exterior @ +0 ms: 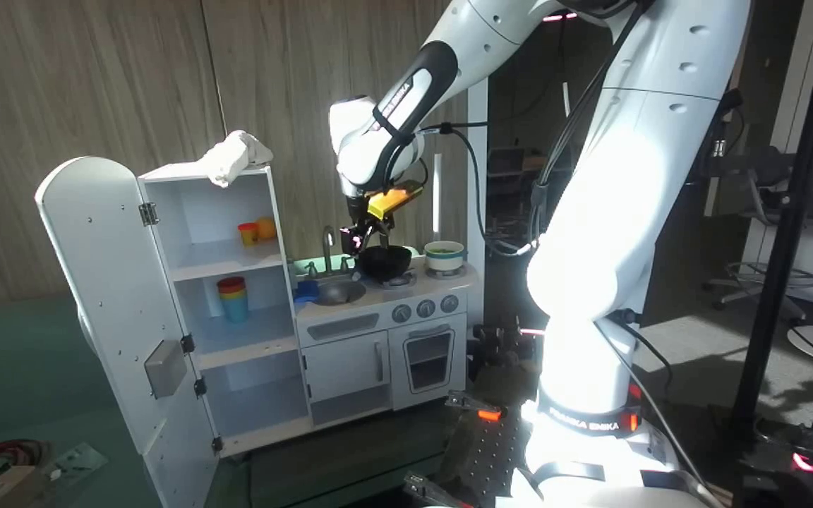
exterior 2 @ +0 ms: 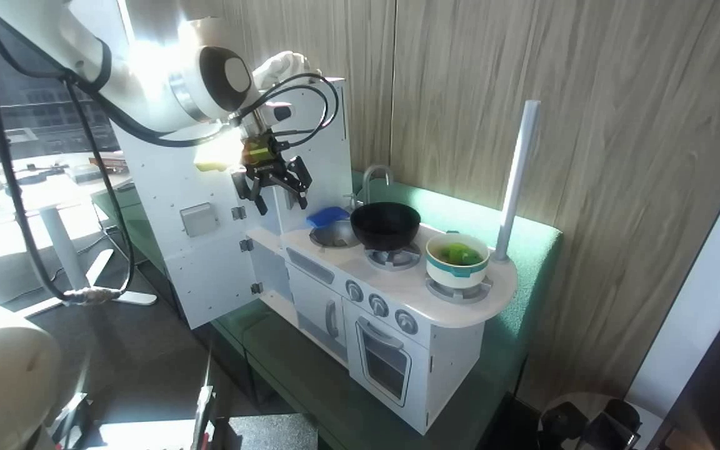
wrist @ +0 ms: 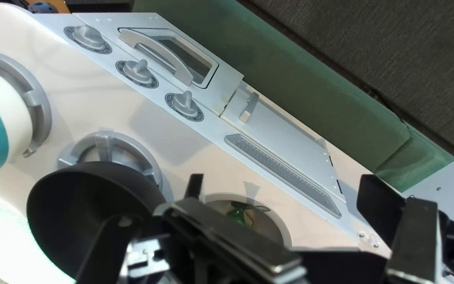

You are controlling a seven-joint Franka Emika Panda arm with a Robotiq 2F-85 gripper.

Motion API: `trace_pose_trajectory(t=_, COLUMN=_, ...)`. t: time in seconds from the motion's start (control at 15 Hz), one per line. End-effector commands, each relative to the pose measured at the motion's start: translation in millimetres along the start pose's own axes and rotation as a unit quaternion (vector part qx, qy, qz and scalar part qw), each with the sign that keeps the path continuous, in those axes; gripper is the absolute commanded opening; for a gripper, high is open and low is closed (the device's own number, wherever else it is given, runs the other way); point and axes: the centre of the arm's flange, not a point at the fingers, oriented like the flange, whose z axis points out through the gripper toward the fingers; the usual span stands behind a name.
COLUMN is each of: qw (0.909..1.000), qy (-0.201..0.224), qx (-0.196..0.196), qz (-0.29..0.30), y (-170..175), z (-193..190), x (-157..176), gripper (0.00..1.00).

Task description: Put the plastic fruits in the bowl, then use the spoon to move them around

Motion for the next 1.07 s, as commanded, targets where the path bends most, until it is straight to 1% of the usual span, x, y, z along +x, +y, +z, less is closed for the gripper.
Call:
trace_pose_trajectory(t=0.0, qw=0.9995, qy=-0.013, qx=0.025, qz=0.013, y=15.7, z=-12.6, x=-33.4, gripper=1.00)
trace_pose_trajectory(t=0.07, qw=0.9990, qy=-0.023, qx=0.027, qz=0.027, y=22.4, z=-12.3, x=-40.8, gripper=1.00)
trace_pose_trajectory(t=0.2, qw=0.9950, qy=-0.041, qx=0.046, qz=0.079, y=59.1, z=-10.2, x=-67.1, gripper=1.00)
trace_pose_trajectory(t=0.4, qw=0.9833, qy=-0.044, qx=0.065, qz=0.164, y=123.7, z=-4.7, x=-99.3, gripper=1.00)
trace_pose_trajectory(t=0.47, qw=0.9793, qy=-0.036, qx=0.062, qz=0.189, y=143.0, z=-2.7, x=-106.1, gripper=1.00)
trace_pose_trajectory(t=0.67, qw=0.9652, qy=-0.006, qx=0.049, qz=0.257, y=199.8, z=-2.2, x=-114.9, gripper=1.00)
trace_pose_trajectory(t=0.87, qw=0.9495, qy=0.016, qx=0.032, qz=0.312, y=238.0, z=-6.3, x=-111.1, gripper=1.00)
trace_pose_trajectory(t=1.0, qw=0.9427, qy=0.028, qx=0.026, qz=0.331, y=258.2, z=-8.1, x=-106.1, gripper=1.00)
